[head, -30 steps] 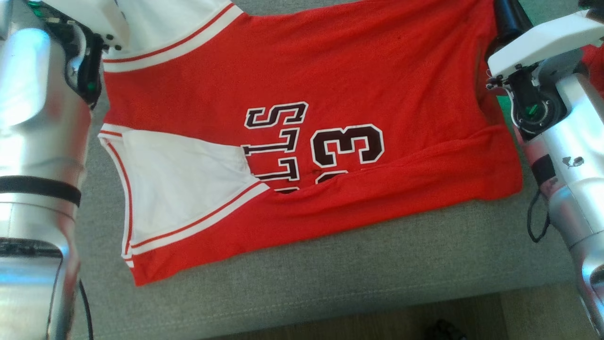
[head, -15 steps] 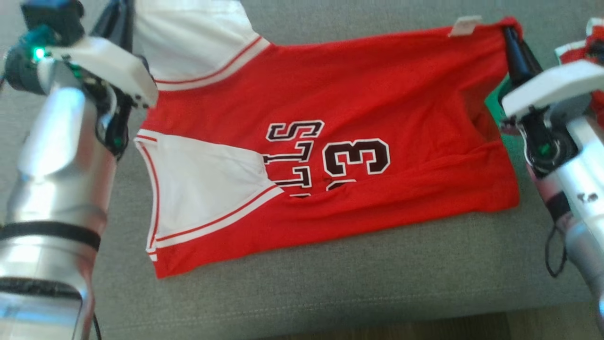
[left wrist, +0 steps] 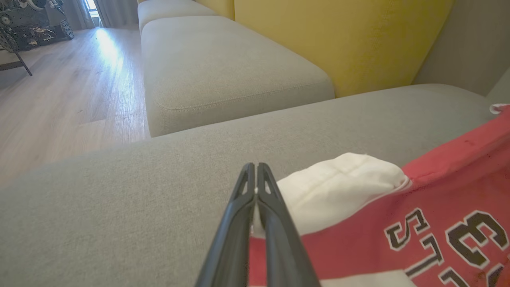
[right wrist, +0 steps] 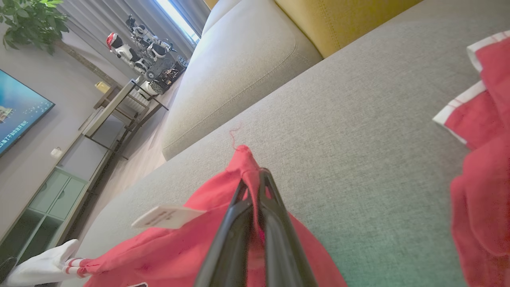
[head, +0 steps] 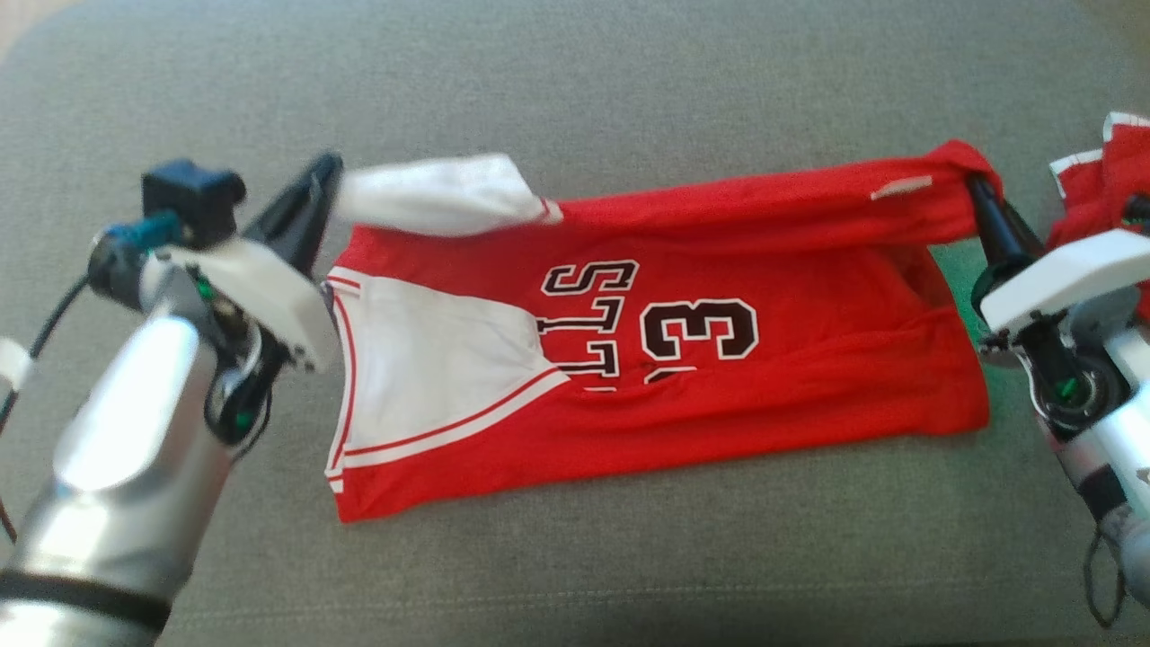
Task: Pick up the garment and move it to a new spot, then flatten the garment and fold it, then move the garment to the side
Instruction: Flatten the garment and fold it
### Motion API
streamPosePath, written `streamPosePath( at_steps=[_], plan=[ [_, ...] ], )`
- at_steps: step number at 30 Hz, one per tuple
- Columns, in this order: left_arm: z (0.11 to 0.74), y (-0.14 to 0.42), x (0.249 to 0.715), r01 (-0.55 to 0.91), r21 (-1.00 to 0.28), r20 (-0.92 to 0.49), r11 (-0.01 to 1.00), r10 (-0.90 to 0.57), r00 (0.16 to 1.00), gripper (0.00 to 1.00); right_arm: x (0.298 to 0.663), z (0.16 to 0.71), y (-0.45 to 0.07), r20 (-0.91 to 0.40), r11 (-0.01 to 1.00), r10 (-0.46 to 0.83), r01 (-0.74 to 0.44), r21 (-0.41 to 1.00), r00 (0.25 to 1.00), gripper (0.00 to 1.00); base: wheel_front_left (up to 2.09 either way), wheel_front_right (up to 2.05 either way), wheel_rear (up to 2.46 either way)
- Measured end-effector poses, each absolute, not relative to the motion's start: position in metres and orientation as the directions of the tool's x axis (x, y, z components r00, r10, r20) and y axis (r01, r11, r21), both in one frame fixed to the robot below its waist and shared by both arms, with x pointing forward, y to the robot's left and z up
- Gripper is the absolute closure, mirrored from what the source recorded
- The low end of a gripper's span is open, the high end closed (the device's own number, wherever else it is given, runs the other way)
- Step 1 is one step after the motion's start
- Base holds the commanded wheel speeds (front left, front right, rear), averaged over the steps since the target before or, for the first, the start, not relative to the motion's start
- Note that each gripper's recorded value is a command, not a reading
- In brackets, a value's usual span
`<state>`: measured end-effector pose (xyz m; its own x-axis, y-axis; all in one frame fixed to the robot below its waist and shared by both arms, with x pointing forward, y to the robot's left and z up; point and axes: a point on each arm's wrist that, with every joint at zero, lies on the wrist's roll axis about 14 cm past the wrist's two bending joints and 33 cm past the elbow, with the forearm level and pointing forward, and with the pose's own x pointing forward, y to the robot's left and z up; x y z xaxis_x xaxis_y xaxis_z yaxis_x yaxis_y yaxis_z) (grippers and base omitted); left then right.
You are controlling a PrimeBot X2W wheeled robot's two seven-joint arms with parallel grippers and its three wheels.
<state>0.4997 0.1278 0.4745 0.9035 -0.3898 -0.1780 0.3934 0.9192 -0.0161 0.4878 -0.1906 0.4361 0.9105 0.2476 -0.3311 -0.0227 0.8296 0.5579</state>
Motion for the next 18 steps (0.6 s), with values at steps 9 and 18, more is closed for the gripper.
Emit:
streamPosePath(
  at_steps=[9, 18],
  plan=[
    [0.469, 0.132, 0.446, 0.452, -0.04, -0.264, 0.891, -0.446, 0.855, 1.0, 0.462, 0.424, -0.192, -0.411, 0.826, 0.291, -0.01, 0.564, 0.864, 1.0, 0.0, 0.0, 0.0],
    [0.465, 0.122, 0.385, 0.527, -0.121, -0.36, 0.841, -0.532, 0.767, 1.0, 0.439, 0.404, -0.195, -0.501, 0.831, 0.308, 0.027, 0.555, 0.809, 1.0, 0.0, 0.0, 0.0]
  ],
)
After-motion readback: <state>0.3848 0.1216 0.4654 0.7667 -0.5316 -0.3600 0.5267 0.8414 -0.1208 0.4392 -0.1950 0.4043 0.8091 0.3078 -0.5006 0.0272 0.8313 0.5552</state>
